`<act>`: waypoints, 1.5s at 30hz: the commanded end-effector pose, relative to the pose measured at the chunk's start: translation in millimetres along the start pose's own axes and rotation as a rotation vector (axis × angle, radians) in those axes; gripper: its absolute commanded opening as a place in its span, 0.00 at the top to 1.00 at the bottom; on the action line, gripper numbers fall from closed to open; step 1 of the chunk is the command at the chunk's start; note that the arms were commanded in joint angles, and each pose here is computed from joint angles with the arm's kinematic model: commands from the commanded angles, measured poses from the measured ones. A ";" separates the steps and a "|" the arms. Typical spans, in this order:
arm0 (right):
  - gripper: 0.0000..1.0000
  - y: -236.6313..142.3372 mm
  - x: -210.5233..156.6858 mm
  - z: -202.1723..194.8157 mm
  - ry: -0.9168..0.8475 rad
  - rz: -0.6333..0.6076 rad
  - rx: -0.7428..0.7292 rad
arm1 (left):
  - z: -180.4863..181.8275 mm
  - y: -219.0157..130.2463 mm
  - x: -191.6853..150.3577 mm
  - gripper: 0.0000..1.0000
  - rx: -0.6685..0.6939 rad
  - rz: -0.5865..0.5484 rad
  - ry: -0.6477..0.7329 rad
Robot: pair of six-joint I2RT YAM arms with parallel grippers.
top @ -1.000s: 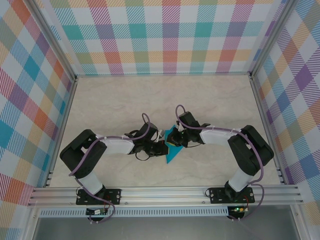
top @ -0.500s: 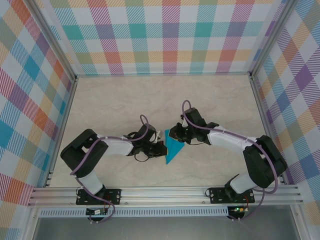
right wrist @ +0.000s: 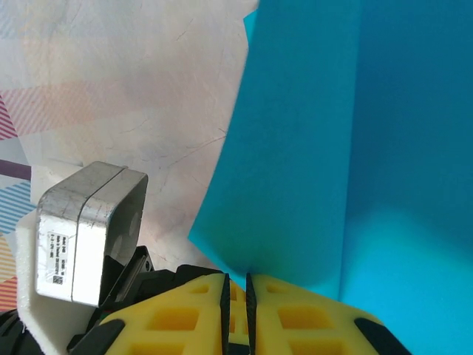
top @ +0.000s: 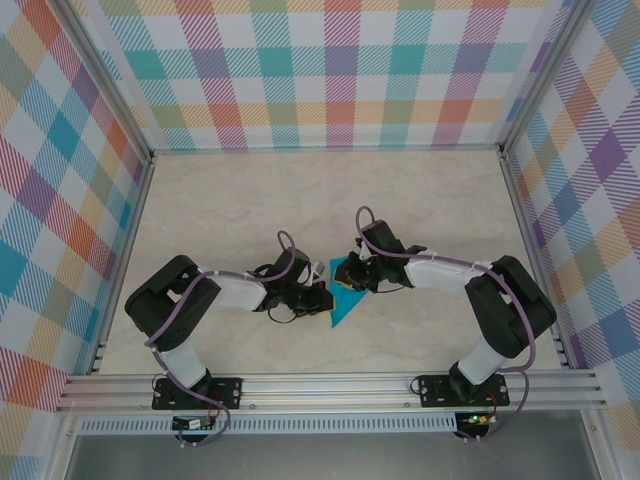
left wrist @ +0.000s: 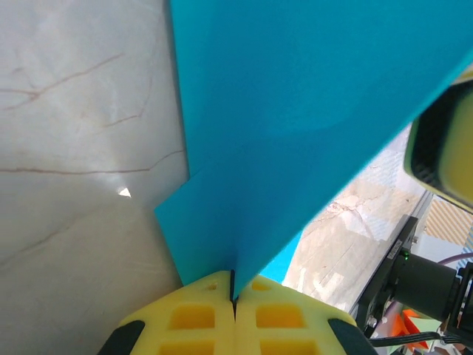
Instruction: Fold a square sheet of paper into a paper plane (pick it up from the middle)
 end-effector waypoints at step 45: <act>0.86 24.0 14.4 -4.2 0.021 0.000 -0.088 | -0.8 -1.3 5.8 0.90 0.043 0.059 -0.017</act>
Point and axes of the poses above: each hand's point on the last joint's axis, 136 mm out from that joint toward the fingers, its own y axis out along the fingers, its own z axis along the line the jaws close on, x = y × z, the point moved 5 cm from there along -y, back along the fingers, and after that the axes turned 9 degrees about -y, right-handed, at the moved point
